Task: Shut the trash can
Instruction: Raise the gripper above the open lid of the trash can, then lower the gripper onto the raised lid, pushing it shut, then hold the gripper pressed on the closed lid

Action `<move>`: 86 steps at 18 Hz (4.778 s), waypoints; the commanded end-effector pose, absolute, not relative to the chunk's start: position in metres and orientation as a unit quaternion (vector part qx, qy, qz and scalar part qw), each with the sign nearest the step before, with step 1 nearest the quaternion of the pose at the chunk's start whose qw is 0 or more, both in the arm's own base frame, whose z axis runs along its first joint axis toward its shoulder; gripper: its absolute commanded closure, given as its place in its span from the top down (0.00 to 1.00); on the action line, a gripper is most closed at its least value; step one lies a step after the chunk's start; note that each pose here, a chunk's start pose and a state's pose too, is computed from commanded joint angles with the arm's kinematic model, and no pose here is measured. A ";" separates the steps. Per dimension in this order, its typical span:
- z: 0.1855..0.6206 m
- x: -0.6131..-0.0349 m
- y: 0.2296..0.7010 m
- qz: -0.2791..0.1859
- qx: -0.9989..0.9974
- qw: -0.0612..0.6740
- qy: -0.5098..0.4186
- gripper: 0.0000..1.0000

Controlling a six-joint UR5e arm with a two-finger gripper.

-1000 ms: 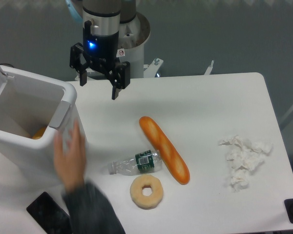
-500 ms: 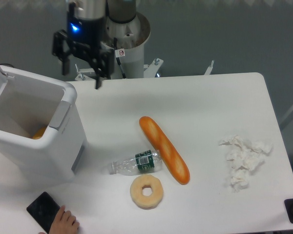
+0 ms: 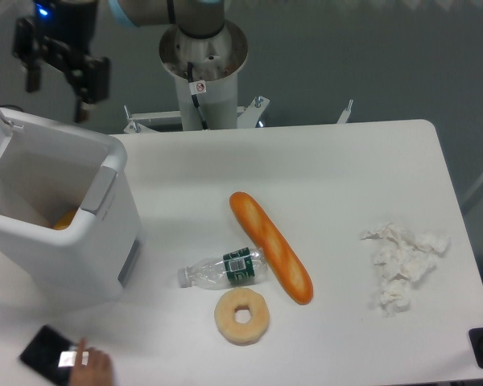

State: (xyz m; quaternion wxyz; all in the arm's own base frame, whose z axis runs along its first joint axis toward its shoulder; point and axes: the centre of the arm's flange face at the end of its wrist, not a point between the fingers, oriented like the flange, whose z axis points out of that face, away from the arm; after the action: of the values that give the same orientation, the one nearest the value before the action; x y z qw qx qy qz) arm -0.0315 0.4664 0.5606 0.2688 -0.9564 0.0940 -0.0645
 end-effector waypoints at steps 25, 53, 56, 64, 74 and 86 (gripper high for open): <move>0.585 0.006 0.495 -0.072 -0.944 0.310 0.083 1.00; 0.572 -0.129 0.505 -0.011 -0.954 0.299 -0.004 1.00; 0.551 -0.140 0.512 -0.002 -0.962 0.274 -0.014 1.00; 0.512 -0.163 0.531 -0.008 -0.970 0.241 -0.009 1.00; 0.491 -0.172 0.541 -0.012 -0.974 0.224 -0.012 1.00; 0.495 -0.176 0.547 -0.005 -0.973 0.229 -0.013 1.00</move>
State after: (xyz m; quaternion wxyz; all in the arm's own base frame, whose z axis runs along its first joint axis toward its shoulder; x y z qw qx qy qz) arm -0.1760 0.5470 0.4955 0.2295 -0.9732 -0.0126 -0.0049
